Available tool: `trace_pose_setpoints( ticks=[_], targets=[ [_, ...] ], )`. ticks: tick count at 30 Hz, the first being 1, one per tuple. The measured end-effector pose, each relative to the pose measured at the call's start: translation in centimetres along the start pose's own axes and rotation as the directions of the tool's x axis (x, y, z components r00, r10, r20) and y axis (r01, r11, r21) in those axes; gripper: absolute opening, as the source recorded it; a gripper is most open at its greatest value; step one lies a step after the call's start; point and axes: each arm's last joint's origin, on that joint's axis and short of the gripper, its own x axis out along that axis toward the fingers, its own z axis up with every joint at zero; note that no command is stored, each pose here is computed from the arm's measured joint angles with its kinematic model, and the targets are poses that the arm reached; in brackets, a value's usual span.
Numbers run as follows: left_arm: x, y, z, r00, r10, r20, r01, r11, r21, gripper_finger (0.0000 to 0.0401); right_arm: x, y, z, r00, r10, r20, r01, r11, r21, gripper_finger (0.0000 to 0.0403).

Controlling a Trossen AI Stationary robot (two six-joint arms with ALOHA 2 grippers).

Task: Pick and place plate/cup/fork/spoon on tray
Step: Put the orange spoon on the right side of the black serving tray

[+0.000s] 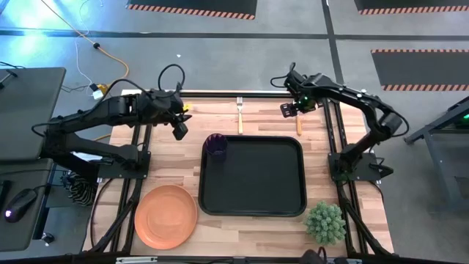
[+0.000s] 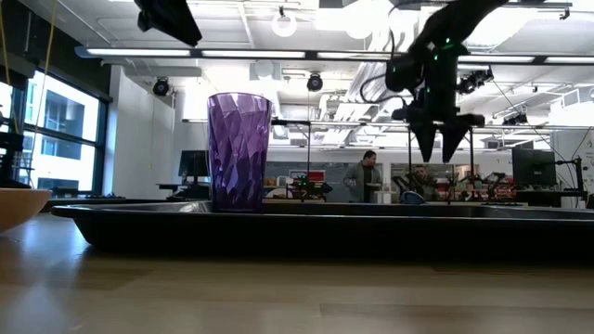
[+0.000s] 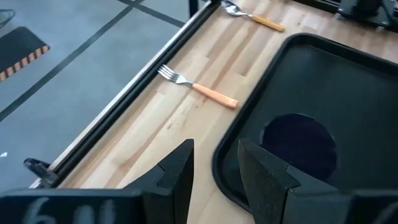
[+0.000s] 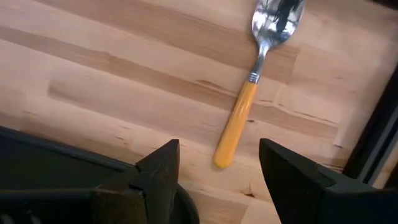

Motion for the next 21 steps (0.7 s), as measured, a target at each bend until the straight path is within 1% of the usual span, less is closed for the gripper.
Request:
trace_pose_setpoints(
  ticks=[10, 15, 21],
  targets=[
    [0.4, 1.6, 0.2, 0.997, 0.071, -0.007, -0.071, 0.996, -0.056, 0.0117, 3.0, -1.7, 1.8, 0.995, -0.047, -0.089, 0.048, 0.999, 0.005, 0.0211],
    [0.5, 2.1, 0.3, 0.996, 0.091, -0.009, -0.091, 0.993, -0.073, 0.0117, 4.5, -2.7, 2.7, 0.992, -0.033, -0.119, 0.035, 0.999, 0.015, 0.0211],
    [0.5, 2.5, 0.3, 0.994, 0.107, -0.012, -0.107, 0.99, -0.088, 0.0117, 6.4, -3.0, 3.6, 0.989, -0.028, -0.144, 0.03, 1.0, 0.009, 0.0211]
  ],
)
